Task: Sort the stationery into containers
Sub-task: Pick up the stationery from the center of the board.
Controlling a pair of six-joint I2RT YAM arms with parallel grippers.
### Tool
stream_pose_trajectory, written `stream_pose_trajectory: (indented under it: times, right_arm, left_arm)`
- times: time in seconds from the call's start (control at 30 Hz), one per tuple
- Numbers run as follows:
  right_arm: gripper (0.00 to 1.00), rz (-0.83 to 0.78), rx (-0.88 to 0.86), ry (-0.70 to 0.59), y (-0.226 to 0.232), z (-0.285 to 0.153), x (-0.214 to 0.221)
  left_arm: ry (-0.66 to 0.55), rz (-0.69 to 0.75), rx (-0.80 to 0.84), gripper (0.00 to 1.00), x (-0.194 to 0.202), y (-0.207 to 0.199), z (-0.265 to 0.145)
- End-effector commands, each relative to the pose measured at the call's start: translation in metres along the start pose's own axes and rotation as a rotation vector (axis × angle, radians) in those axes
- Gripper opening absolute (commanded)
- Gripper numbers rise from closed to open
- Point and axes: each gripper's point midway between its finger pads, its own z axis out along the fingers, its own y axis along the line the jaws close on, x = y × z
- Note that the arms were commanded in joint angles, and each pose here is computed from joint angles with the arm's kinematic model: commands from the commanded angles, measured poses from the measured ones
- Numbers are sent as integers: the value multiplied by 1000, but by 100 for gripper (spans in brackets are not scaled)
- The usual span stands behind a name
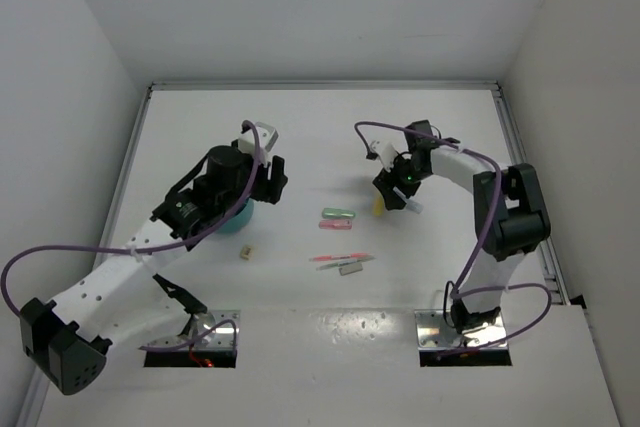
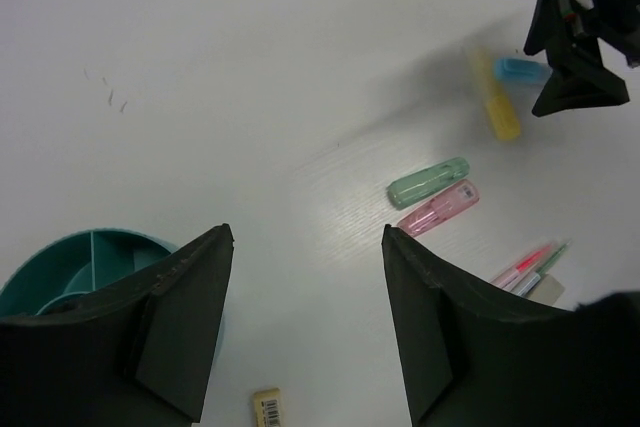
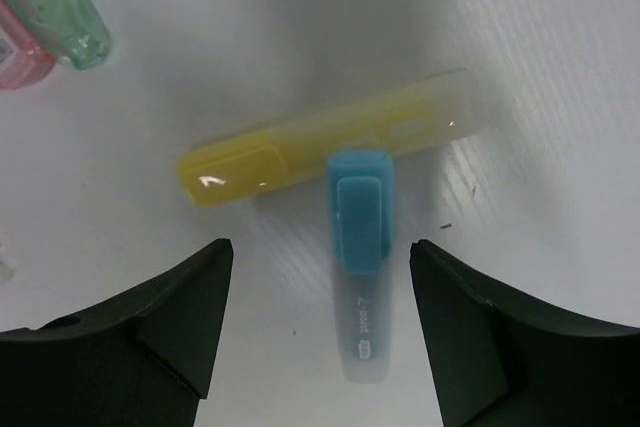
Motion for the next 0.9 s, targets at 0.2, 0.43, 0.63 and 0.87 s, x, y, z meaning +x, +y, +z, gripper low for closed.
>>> stream_pose_trajectory:
  times: [0.2,0.43,0.63,0.87]
  right_arm:
    - [68,-42,99,-16,-39,13,-25]
    - [31,-40,71,3,-35,20,-18]
    - [16,-55,45,-63,-27,2,-39]
    - [0,-55,180,-266,-44,-70,-172]
  left_arm:
    - [-73,6,21,67,-17,-1,-10]
    - [-64,7,20,67,-15,-1,-8]
    - [-64,7,20,67,-15,-1,-8]
    - [-144,-10,40,67,-30,-3,-22]
